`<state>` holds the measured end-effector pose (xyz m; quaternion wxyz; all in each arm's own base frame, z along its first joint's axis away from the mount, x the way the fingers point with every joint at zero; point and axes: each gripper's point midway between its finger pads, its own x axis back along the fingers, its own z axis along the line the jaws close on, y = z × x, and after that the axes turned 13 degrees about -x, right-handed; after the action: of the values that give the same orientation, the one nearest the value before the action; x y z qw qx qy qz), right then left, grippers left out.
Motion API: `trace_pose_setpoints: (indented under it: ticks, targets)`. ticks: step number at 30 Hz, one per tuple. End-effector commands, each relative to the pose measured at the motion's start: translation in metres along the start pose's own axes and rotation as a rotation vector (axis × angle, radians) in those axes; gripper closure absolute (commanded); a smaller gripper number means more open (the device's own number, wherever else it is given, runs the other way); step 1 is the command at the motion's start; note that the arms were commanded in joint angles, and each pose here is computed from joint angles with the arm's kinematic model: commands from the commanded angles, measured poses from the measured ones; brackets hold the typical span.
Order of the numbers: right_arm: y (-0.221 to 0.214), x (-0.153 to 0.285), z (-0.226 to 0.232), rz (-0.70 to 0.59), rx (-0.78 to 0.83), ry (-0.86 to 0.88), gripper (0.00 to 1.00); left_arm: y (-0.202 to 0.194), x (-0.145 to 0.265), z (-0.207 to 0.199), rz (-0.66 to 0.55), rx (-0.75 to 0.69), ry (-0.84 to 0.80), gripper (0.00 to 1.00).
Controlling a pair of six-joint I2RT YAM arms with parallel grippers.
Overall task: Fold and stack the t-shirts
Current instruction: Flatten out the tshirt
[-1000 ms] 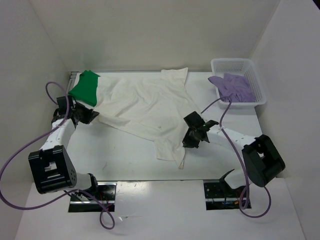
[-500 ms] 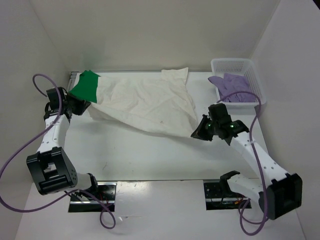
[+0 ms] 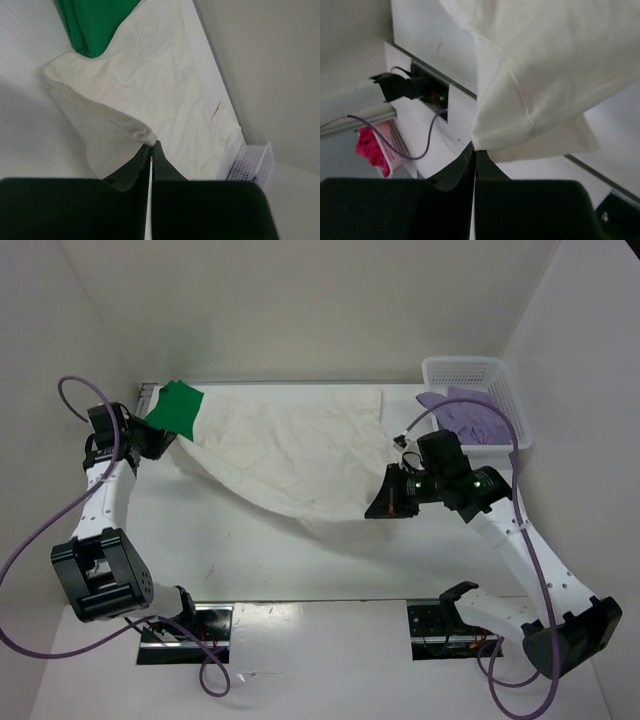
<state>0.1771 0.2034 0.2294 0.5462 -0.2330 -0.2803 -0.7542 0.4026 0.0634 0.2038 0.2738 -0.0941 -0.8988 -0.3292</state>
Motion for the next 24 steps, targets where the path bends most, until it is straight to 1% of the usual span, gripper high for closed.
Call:
trace_pose_setpoints:
  ticks: [1,2,3,4,5,7,8,10,11,12,15,16,19,20,21,22,23,24]
  targets:
    - [0.001,-0.027,-0.052,0.051,-0.147,-0.092,1.0,0.027,-0.002,-0.015,-0.075,-0.021,-0.034,1.0]
    - [0.008,-0.038,-0.077,0.024,-0.202,-0.155,1.0,0.029,-0.002,-0.016,-0.082,-0.034,-0.039,1.0]
    - [0.008,-0.049,-0.106,0.014,-0.301,-0.214,1.0,0.03,-0.002,-0.015,-0.09,-0.033,-0.03,1.0]
    - [0.021,-0.064,-0.119,-0.017,-0.324,-0.233,1.0,0.03,-0.006,-0.009,-0.092,-0.045,-0.011,1.0]
    - [0.029,-0.072,-0.136,-0.061,-0.349,-0.295,1.0,0.025,-0.008,-0.004,-0.08,-0.053,-0.001,1.0]
    - [0.054,-0.085,-0.143,-0.118,-0.378,-0.309,1.0,0.018,-0.015,0.007,-0.066,-0.057,0.025,1.0]
    - [0.062,-0.095,-0.158,-0.127,-0.401,-0.37,1.0,0.017,-0.018,0.011,-0.065,-0.054,0.039,1.0]
    - [0.09,-0.106,-0.154,-0.175,-0.379,-0.361,1.0,0.008,-0.02,0.02,-0.045,-0.057,0.054,1.0]
    - [0.093,-0.118,-0.166,-0.157,-0.395,-0.398,1.0,0.008,-0.02,0.02,-0.045,-0.057,0.054,1.0]
    - [0.107,-0.123,-0.161,-0.166,-0.363,-0.387,1.0,0.005,-0.021,0.022,-0.038,-0.055,0.06,1.0]
    - [0.129,-0.137,-0.166,-0.178,-0.353,-0.417,0.99,0.005,-0.021,0.023,-0.037,-0.065,0.06,1.0]
    - [0.136,-0.137,-0.161,-0.194,-0.343,-0.401,0.88,0.0,-0.021,0.021,-0.024,-0.078,0.059,1.0]
    - [0.149,-0.126,-0.15,-0.253,-0.329,-0.395,0.67,-0.01,-0.018,0.019,-0.009,-0.089,0.06,1.0]
    - [0.148,-0.119,-0.147,-0.27,-0.334,-0.392,0.56,-0.02,-0.02,0.021,0.012,-0.102,0.062,1.0]
    - [0.149,-0.101,-0.133,-0.313,-0.313,-0.368,0.51,-0.022,-0.019,0.022,0.014,-0.102,0.063,1.0]
    - [0.149,-0.09,-0.129,-0.355,-0.327,-0.368,0.47,-0.035,-0.02,0.025,0.044,-0.115,0.07,1.0]
    - [0.137,-0.081,-0.134,-0.357,-0.343,-0.389,0.43,-0.038,-0.018,0.018,0.047,-0.127,0.055,1.0]
    - [0.131,-0.072,-0.133,-0.379,-0.356,-0.393,0.43,-0.048,-0.019,0.023,0.071,-0.141,0.073,1.0]
